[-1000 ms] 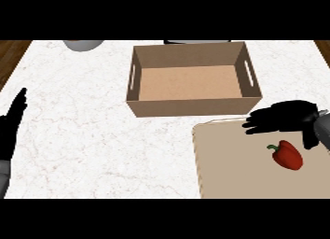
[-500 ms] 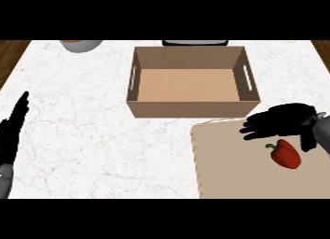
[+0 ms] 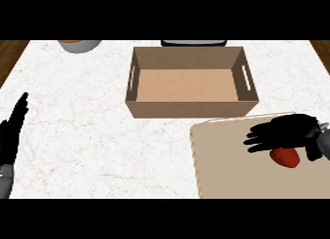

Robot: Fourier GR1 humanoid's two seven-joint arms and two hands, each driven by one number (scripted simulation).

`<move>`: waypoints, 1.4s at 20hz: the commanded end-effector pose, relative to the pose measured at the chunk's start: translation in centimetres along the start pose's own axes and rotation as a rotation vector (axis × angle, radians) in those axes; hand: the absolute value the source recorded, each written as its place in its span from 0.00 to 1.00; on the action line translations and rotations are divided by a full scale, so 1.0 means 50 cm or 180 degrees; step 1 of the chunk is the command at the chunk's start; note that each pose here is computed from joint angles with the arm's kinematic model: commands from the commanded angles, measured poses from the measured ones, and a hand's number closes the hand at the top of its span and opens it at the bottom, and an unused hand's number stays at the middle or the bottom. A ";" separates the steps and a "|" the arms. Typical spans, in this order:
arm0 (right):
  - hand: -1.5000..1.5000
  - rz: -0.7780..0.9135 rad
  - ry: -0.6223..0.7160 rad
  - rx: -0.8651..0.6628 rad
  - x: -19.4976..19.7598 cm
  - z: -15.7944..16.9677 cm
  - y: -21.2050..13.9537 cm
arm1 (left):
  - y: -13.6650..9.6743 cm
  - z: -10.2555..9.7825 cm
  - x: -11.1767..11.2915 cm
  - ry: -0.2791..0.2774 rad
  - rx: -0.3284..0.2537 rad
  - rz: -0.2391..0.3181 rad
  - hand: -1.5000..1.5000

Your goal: Pick the bell pepper from the tray and place it in the cardboard box

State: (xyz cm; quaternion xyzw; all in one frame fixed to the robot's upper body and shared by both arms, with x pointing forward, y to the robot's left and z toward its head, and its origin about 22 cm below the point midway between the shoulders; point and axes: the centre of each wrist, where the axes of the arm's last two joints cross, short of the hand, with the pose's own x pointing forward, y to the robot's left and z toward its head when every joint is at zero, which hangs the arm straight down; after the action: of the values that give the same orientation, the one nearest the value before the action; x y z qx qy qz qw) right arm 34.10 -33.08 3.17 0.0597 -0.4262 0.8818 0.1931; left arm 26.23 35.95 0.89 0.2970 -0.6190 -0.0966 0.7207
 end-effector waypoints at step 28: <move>1.00 -0.2138 0.4553 -0.2704 -0.009 -0.004 0.163 | 0.061 0.043 -0.063 0.0442 0.0334 -0.0053 0.50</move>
State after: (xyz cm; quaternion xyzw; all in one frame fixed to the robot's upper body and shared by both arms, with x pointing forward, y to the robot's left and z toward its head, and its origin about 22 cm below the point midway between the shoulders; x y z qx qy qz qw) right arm 31.08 -38.47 -2.80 -0.3780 -0.4809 0.4777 0.6306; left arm 23.41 39.05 0.44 0.3433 -0.5731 -0.0539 0.7421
